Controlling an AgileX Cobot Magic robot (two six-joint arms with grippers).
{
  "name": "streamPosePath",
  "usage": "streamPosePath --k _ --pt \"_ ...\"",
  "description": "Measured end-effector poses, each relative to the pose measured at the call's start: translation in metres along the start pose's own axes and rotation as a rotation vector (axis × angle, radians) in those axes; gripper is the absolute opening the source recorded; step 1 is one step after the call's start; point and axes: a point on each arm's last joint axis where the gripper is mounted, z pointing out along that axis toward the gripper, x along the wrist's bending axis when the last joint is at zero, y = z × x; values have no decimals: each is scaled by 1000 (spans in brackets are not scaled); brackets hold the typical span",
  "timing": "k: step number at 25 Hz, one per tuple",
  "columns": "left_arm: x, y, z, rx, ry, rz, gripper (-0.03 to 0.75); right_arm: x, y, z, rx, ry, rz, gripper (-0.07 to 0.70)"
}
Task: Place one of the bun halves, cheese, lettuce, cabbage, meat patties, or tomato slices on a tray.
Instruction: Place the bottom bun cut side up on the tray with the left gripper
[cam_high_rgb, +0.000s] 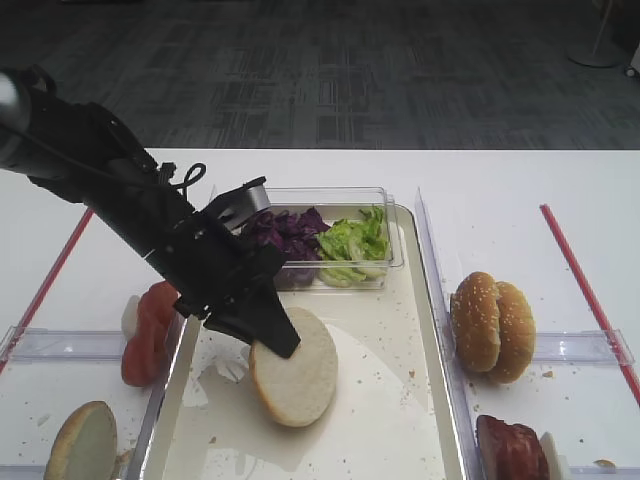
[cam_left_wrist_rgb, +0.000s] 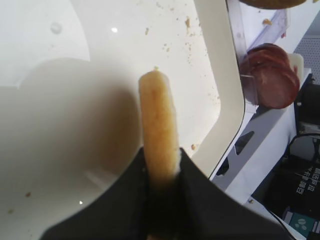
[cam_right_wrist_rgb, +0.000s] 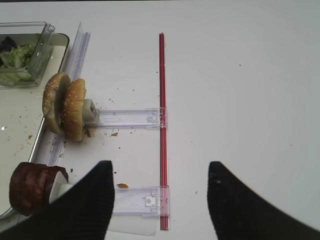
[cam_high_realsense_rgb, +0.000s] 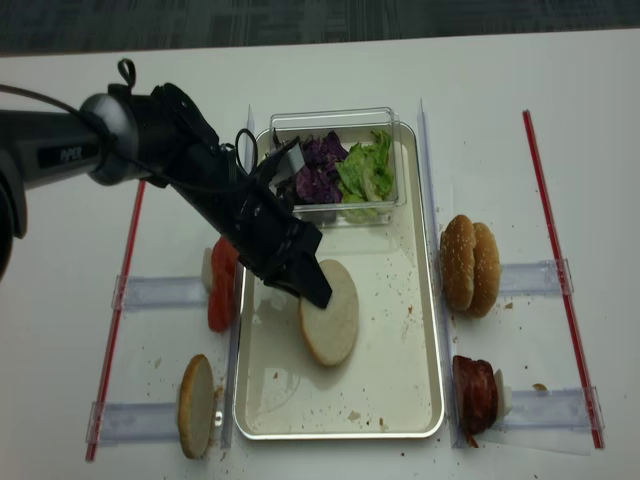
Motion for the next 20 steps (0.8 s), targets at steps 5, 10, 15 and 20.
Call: streamPosePath --k 5,10,15,20 --pt "1 -1 -1 5 8 -1 65 0 0 0 0 0 6 445" --pt "2 -1 0 9 12 1 65 0 0 0 0 0 8 445" --pt "16 0 12 44 1 -40 65 0 0 0 0 0 16 445" --pt "22 1 17 40 7 -52 65 0 0 0 0 0 18 445"
